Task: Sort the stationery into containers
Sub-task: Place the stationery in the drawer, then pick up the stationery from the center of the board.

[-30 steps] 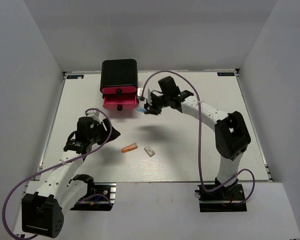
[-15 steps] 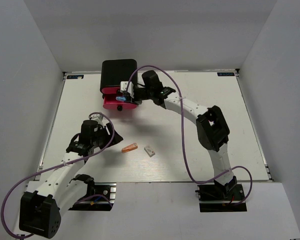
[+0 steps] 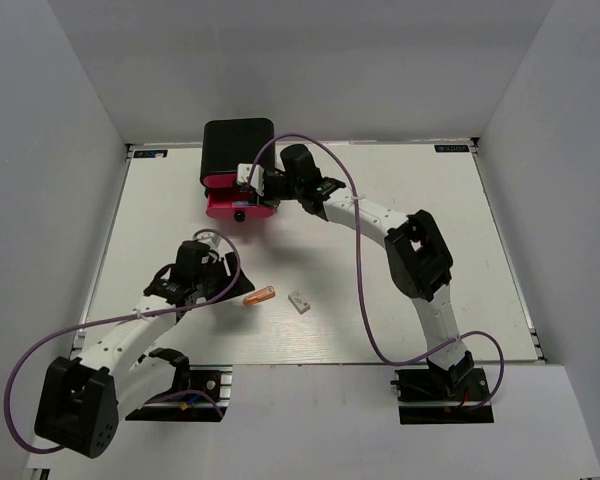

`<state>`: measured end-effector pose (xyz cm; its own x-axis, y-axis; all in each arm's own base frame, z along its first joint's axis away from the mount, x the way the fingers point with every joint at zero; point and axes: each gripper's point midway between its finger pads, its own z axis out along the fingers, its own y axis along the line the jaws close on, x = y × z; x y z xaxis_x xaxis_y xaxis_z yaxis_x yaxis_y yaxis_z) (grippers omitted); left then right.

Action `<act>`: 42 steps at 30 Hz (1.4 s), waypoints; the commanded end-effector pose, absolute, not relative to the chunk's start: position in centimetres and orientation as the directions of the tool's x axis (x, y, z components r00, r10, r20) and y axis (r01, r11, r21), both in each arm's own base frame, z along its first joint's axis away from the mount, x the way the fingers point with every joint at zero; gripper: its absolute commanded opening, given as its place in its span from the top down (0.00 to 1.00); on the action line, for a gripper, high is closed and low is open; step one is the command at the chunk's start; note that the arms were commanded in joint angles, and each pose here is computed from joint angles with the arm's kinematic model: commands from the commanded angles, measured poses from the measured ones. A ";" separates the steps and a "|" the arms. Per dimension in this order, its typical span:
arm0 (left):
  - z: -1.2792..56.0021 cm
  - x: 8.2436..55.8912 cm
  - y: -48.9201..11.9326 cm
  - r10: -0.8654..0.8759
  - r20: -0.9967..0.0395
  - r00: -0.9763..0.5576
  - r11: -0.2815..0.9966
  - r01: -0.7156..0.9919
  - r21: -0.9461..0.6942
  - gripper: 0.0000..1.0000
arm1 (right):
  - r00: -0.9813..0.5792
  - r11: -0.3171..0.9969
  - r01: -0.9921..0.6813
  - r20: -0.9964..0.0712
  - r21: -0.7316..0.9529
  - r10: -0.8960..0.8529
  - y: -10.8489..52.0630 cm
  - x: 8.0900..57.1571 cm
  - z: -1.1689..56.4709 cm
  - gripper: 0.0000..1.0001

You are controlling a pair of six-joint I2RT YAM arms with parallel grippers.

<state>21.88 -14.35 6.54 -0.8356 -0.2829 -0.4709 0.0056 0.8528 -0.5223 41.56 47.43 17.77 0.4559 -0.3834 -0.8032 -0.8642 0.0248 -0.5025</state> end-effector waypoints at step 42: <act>1.0 23.9 -18.5 0.422 -0.348 -0.837 0.900 0.432 0.052 0.29 | 0.121 0.449 -0.849 -0.929 -0.280 -0.351 23.3 39.7 22.3 0.38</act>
